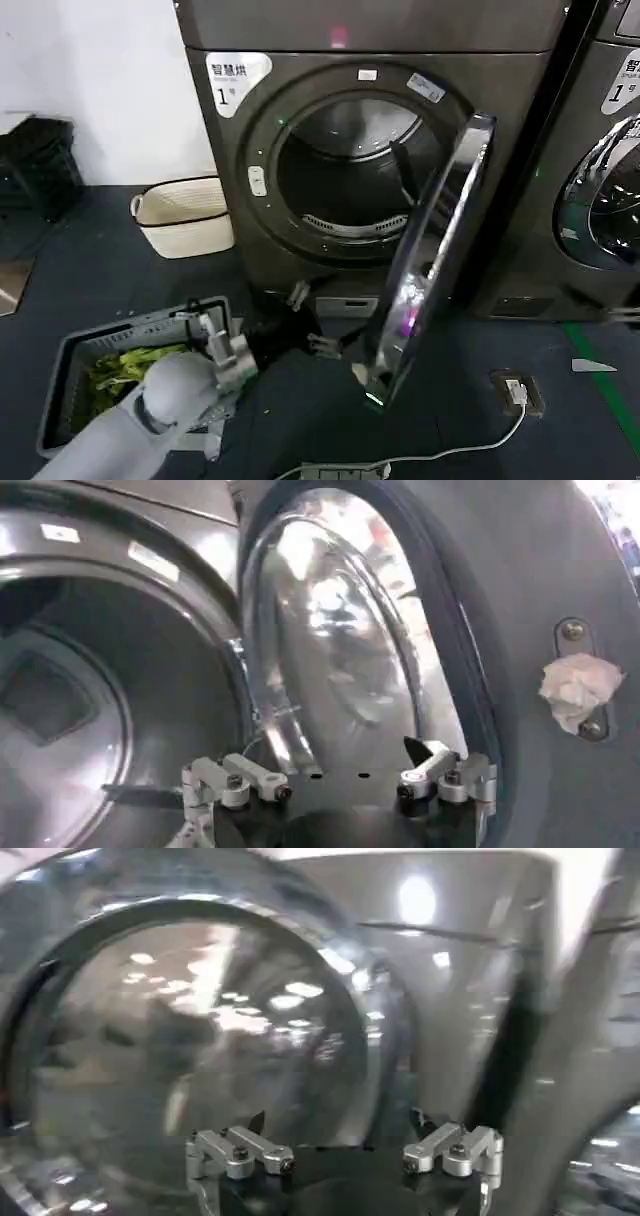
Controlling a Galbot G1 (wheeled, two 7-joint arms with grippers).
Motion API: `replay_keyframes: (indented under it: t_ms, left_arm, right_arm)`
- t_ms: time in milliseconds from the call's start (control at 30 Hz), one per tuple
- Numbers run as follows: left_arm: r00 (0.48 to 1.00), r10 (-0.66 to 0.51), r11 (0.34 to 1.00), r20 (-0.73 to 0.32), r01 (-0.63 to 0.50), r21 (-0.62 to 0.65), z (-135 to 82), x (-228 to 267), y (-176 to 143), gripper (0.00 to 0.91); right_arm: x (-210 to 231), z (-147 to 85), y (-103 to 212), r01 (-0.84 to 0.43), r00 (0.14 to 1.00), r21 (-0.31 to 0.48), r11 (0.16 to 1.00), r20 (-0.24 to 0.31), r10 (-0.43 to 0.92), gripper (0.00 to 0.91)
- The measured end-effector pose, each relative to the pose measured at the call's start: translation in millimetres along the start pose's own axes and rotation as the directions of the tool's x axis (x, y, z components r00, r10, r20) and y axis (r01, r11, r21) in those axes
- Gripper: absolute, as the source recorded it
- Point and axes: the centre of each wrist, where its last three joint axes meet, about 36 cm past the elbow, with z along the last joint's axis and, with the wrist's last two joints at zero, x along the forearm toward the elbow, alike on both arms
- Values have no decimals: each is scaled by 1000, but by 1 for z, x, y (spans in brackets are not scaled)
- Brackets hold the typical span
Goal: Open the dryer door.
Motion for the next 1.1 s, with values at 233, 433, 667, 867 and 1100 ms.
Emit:
replay_keyframes:
  t_ms: [233,433,667,867,1100]
  left_arm:
    - [998,56,998,16,-56,-6,-3,-20,-1,907]
    - [994,105,994,30,-105,-7,-5,-39,-3,907]
    - [985,167,986,52,-167,-4,-4,-63,-11,907]
    - [975,214,977,58,-215,6,0,-84,-18,907]
    - [961,269,962,69,-271,31,7,-114,-23,907]
  right_arm:
    - [51,-26,-4,-307,952,38,951,27,306,907]
    - [81,-49,-4,-539,842,96,837,41,538,907]
    - [114,-70,-5,-725,680,182,664,32,733,907]
    - [134,-87,-5,-818,530,284,500,32,848,907]
    - [159,-116,-6,-887,328,361,288,52,943,907]
